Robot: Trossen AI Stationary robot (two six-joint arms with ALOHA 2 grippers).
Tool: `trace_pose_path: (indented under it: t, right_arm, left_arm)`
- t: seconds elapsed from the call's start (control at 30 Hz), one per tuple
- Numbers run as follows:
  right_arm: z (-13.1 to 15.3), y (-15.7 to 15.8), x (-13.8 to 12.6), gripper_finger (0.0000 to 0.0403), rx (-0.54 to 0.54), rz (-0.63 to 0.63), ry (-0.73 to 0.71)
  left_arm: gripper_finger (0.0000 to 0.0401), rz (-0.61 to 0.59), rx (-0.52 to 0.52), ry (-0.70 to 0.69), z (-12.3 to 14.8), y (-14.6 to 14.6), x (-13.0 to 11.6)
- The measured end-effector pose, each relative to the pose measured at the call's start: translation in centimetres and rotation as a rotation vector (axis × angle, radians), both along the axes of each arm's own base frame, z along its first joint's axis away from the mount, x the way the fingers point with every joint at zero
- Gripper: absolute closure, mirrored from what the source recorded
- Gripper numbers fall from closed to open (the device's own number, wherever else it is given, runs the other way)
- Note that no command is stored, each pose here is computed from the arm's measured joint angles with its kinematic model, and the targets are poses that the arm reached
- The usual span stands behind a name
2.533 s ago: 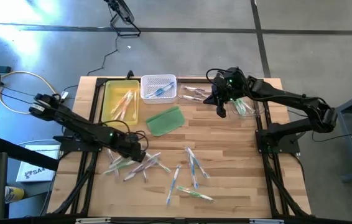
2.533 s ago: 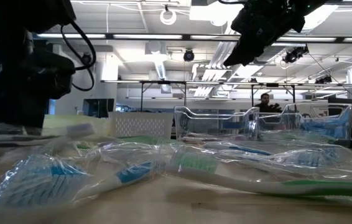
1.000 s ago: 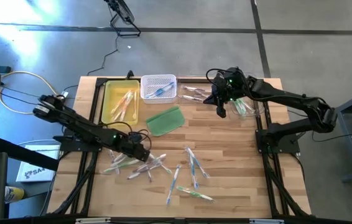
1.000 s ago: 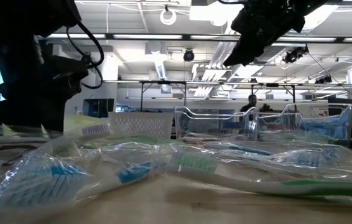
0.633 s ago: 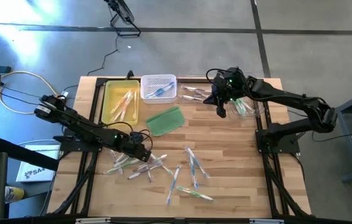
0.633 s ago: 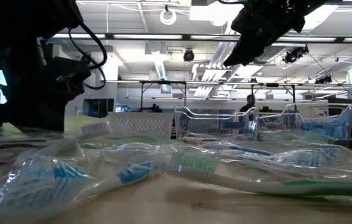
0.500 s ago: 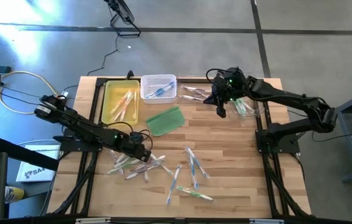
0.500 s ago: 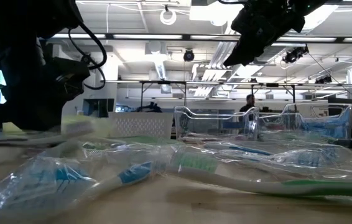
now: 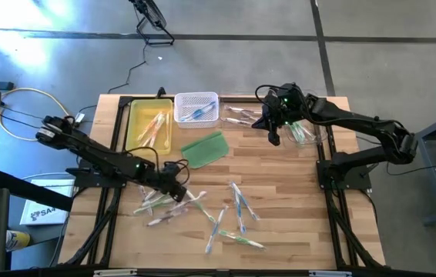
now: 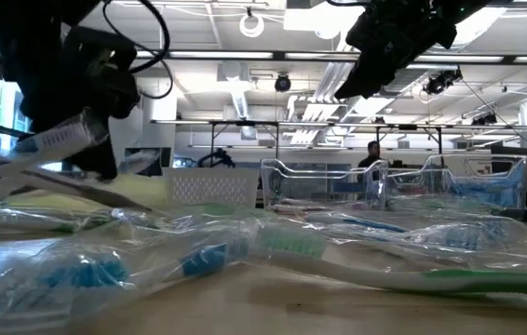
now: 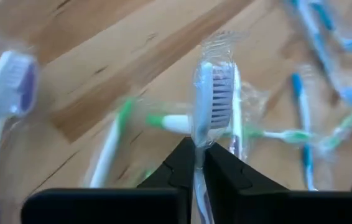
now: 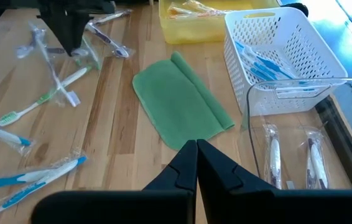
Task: Pick & Place Toothbrushes
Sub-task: Put the violet toothbrush into the left transparent bin
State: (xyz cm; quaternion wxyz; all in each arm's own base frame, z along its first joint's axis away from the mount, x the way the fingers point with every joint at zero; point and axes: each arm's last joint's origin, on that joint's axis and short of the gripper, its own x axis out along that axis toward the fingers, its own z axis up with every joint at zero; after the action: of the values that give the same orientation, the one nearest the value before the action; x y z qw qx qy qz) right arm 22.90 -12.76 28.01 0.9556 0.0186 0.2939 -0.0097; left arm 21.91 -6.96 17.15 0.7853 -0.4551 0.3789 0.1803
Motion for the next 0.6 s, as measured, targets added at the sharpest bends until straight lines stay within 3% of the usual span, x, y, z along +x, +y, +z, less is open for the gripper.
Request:
trace_pose_path:
  t: [0.23,0.6]
  right_arm:
    - [0.0,0.0,0.0,0.0401,-0.001,0.000,-0.001]
    - [0.0,0.0,0.0,0.0401,0.001,0.000,0.001]
  left_arm:
    - [0.0392,-0.037,0.131,-0.156,1.8,0.9,0.4]
    - [0.0389,-0.142,0.374,-0.414,4.9,5.3,1.7]
